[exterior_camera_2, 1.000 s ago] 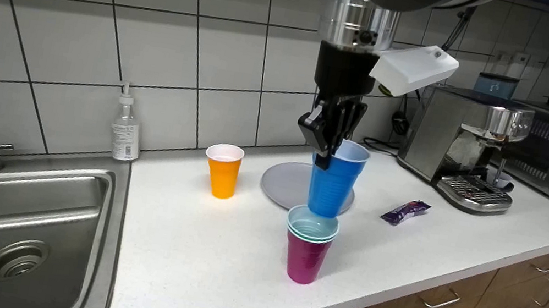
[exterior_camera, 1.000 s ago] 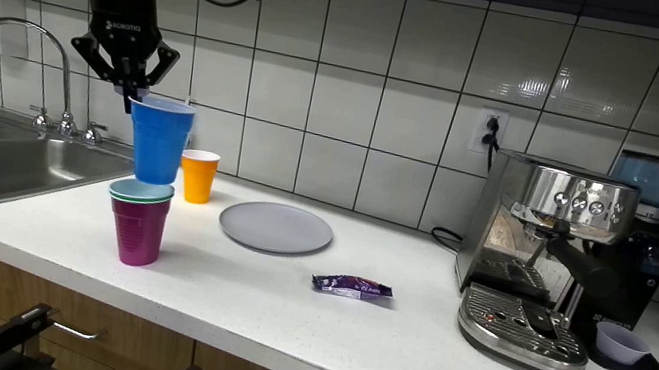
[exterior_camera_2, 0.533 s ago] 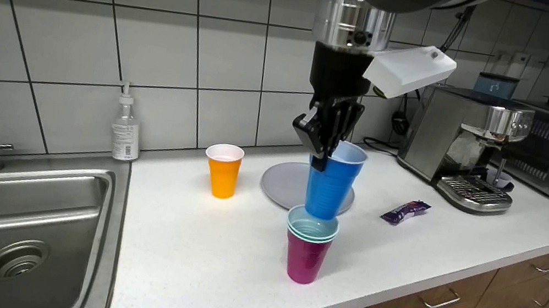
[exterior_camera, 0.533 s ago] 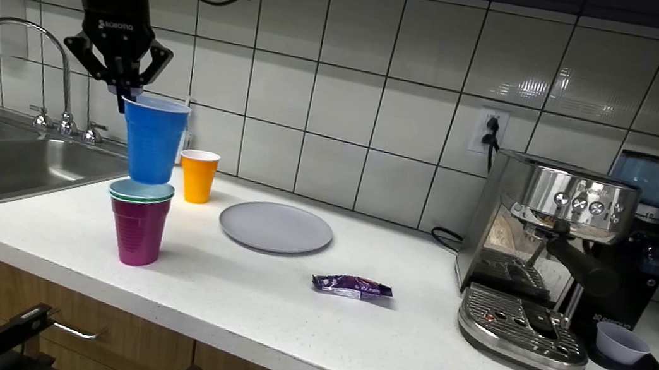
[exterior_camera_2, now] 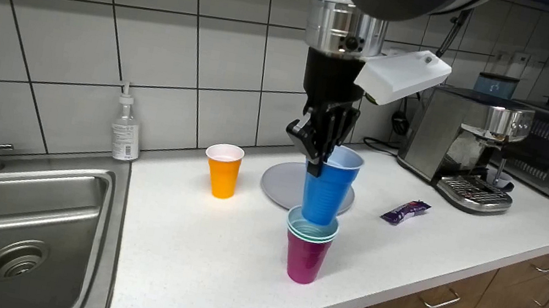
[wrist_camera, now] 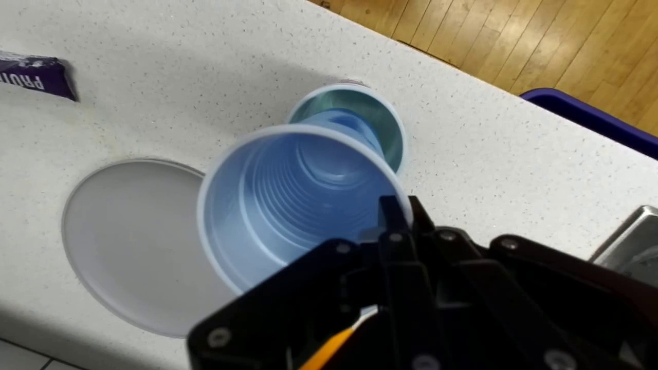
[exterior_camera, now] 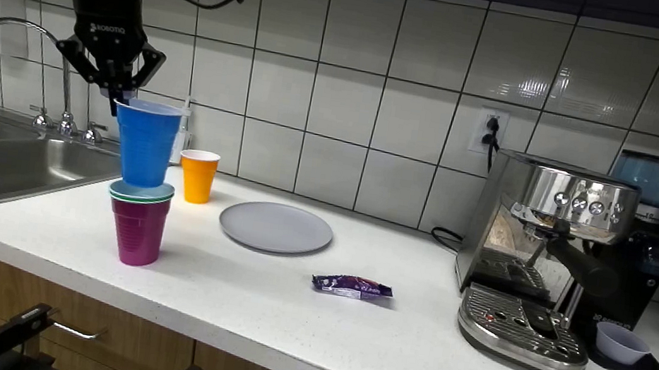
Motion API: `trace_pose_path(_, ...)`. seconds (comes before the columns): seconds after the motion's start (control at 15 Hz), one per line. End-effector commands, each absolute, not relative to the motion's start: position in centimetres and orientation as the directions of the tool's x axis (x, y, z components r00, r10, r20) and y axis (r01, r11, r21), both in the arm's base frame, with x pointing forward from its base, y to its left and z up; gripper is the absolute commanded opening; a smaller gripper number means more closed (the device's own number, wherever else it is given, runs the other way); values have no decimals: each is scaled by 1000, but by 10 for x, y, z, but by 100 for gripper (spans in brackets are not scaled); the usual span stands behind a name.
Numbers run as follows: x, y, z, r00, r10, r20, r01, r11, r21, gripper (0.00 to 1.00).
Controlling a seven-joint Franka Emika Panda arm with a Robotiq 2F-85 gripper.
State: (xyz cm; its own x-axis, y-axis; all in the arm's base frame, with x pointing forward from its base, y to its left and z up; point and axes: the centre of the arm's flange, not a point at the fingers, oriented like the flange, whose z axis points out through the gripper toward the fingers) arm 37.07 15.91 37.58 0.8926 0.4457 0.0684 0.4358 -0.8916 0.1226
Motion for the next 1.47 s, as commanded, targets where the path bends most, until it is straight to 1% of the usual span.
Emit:
trace_pose_path(0.0,369,168,372,902,425,79,416,-902,115,1)
trace_pose_path(1.4,374,170,351,897,436,79,424,-896,131,1)
